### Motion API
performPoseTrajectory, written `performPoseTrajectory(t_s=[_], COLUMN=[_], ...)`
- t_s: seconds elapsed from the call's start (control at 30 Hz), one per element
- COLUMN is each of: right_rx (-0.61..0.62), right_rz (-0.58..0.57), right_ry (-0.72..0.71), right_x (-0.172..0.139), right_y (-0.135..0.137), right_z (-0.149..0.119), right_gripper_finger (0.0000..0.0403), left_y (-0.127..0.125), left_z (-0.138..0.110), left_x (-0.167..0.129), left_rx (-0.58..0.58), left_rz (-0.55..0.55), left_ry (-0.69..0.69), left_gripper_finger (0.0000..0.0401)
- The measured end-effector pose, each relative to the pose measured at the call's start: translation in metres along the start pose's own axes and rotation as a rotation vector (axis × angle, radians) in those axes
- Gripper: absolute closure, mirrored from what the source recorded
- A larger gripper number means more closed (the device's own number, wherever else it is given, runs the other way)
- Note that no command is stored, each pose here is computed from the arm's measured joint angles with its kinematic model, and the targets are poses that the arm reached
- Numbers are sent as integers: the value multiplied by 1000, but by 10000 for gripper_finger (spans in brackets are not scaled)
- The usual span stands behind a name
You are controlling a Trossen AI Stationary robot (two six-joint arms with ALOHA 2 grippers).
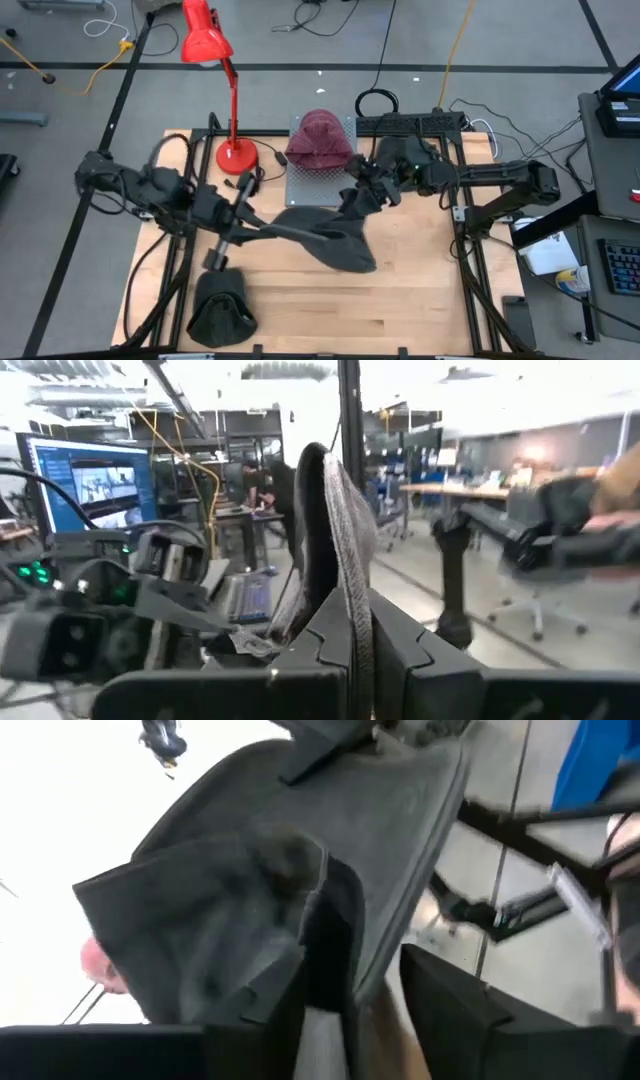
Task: Pick & Place hat
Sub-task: Put the middle black cap on the shelf
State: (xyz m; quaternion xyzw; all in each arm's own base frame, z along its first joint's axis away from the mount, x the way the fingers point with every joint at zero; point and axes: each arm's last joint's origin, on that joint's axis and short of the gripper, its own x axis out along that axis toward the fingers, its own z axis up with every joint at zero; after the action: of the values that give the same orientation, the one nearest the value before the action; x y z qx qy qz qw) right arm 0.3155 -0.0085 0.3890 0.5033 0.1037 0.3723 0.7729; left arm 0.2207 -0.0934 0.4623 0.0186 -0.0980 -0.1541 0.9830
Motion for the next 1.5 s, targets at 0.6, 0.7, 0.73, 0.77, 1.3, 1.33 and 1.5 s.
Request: performPoseTrajectory(t_s=[0.6, 0.7, 0.73, 0.77, 1.3, 1.33, 1.5], right_rx=[-463, -554, -572, -587, -631, -625, -637], right_rz=[-97, -125, -134, -141, -196, -200, -224], right_ry=[-183, -222, -234, -244, -232, -228, -256], right_x=[-19, -16, -15, -13, -2, -3, -15], right_y=[2, 3, 3, 3, -9, -12, -29], right_z=[18, 17, 16, 15, -10, -14, -32], right_gripper_finger=[191, 192, 191, 191, 186, 187, 190], left_y=[14, 14, 14, 14, 2, 1, -2], left_z=[53, 59, 60, 60, 12, 5, -31], left_x=[-51, -54, -54, -54, -39, -40, -46], left_rx=[-346, -343, -341, -339, -302, -313, -376], left_rz=[170, 207, 220, 237, 374, 373, 373], left_ry=[-334, -397, -406, -411, -499, -530, -673], left_gripper_finger=[393, 393, 393, 393, 393, 393, 393])
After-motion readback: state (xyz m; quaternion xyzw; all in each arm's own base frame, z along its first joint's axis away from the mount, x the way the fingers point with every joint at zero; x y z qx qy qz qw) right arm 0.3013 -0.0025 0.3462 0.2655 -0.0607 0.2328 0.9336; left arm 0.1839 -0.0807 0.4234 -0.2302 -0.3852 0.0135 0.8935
